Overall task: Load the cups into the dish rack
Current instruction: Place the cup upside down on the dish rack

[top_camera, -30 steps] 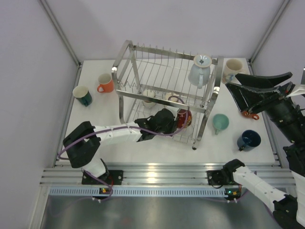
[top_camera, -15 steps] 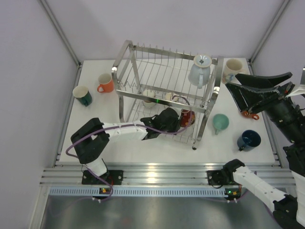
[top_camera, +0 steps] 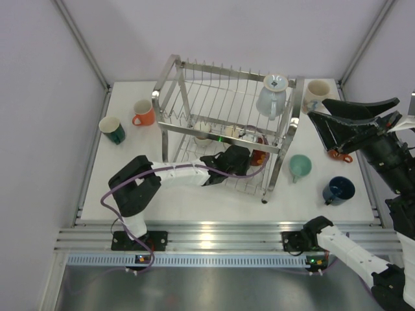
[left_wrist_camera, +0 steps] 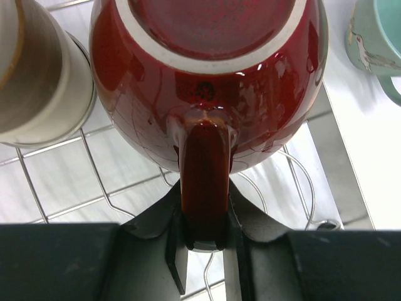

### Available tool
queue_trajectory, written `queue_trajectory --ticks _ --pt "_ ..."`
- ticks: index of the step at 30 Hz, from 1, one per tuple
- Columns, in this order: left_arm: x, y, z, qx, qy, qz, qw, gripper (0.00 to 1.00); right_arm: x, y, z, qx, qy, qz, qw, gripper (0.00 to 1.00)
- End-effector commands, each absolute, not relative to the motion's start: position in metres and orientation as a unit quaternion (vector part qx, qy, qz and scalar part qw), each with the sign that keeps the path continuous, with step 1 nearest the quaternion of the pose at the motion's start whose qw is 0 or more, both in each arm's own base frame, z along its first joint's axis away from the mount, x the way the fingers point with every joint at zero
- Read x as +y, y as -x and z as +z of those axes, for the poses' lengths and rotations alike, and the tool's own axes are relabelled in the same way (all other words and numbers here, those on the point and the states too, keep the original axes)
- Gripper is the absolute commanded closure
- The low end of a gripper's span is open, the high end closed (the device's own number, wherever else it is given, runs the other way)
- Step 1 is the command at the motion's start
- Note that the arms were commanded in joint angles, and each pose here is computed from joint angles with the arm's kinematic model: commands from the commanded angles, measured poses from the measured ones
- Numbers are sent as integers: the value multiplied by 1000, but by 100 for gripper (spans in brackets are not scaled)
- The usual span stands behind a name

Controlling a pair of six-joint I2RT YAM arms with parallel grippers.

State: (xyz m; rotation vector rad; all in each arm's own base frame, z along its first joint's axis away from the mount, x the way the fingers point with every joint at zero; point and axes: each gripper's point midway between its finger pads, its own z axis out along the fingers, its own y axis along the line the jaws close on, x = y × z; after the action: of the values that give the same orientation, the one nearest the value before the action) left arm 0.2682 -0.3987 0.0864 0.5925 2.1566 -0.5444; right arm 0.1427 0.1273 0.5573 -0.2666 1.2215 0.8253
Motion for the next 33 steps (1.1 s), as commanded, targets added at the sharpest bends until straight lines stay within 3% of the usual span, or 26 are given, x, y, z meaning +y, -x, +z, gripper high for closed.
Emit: queue_trajectory --ticks 1,19,22,28,33 --pt "-429 -303 160 798 -196 -260 506 100 120 -140 561 548 119 360 746 40" --pt "-438 -329 144 810 -187 -222 509 100 113 -139 557 553 114 343 751 39" --pt "-437 -332 143 812 -179 -218 512 96 113 -140 555 555 114 340 751 39" --pt "-435 -334 138 817 -179 -206 508 76 110 -138 555 554 112 338 753 39" --pt "-435 -333 140 817 -176 -210 507 73 109 -136 555 553 111 337 753 39"
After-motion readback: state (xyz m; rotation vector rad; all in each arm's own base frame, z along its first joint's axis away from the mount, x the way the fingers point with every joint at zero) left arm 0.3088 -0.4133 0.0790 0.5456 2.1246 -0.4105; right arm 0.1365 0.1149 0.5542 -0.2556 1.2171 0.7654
